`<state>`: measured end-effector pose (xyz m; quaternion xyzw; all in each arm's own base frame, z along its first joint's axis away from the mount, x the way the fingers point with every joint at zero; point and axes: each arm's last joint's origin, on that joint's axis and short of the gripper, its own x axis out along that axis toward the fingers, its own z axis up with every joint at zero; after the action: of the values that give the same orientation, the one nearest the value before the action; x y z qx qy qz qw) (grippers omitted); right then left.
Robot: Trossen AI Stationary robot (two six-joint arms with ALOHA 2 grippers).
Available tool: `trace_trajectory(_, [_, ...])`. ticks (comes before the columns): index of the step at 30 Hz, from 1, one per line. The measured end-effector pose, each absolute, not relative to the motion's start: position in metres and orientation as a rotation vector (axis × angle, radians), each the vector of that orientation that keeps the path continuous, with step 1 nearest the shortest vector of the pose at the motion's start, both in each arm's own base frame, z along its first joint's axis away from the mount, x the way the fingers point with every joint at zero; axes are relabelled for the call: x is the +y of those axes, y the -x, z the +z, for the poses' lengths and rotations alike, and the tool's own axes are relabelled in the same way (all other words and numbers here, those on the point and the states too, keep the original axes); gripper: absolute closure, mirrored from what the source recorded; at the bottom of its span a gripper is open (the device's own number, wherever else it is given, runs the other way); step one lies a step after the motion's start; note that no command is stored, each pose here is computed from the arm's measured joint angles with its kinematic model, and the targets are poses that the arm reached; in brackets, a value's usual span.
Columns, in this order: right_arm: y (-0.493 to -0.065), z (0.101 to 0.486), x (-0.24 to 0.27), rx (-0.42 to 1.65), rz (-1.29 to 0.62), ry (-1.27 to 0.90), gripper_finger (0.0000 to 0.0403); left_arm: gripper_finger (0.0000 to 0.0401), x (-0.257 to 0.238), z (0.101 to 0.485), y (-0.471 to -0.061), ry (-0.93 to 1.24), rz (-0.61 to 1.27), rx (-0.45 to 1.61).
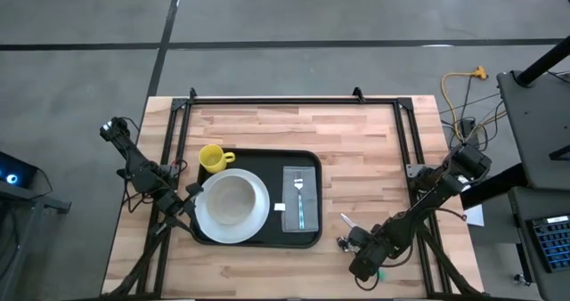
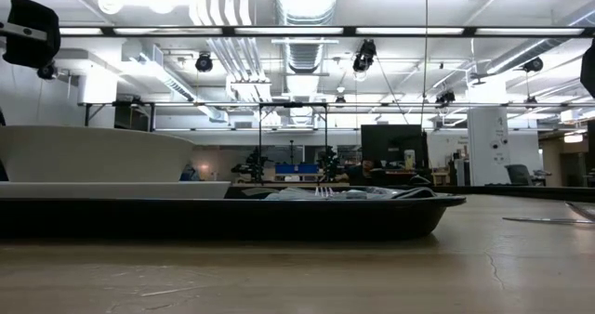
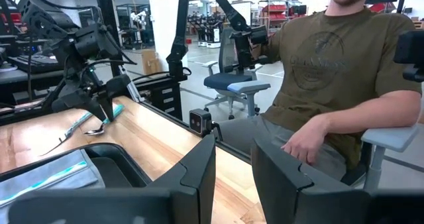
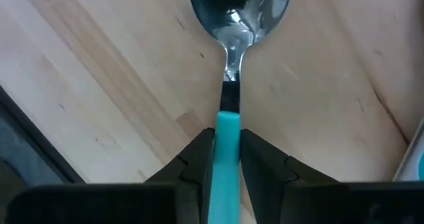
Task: Set up tray
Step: Put the blue spoon on the gray napkin to the right of the white plate
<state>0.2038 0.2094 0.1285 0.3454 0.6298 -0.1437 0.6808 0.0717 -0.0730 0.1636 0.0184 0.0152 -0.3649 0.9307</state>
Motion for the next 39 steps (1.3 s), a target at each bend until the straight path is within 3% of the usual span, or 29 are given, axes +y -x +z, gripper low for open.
trace_trajectory(5, [-0.2000,0.1234,0.2054,1.421,-0.325,-0.749,0.0328,0.0322,-0.0730,0.1636,-0.0717,-0.038,-0.747,0.031])
trace_trajectory(16, [-0.2068,0.1270,0.2115,1.363,-0.111,-0.580,0.0337,0.0322,-0.0730,0.1637,-0.0717,-0.037,-0.748,0.031])
trace_trajectory(32, [-0.2080,0.1275,0.2118,1.347,-0.097,-0.557,0.0345,0.0322,-0.0730,0.1636,-0.0717,-0.038,-0.748,0.031])
trace_trajectory(39, [-0.2080,0.1275,0.2118,1.360,-0.089,-0.563,0.0374,0.0322,-0.0730,0.1637,-0.0717,-0.038,-0.748,0.031])
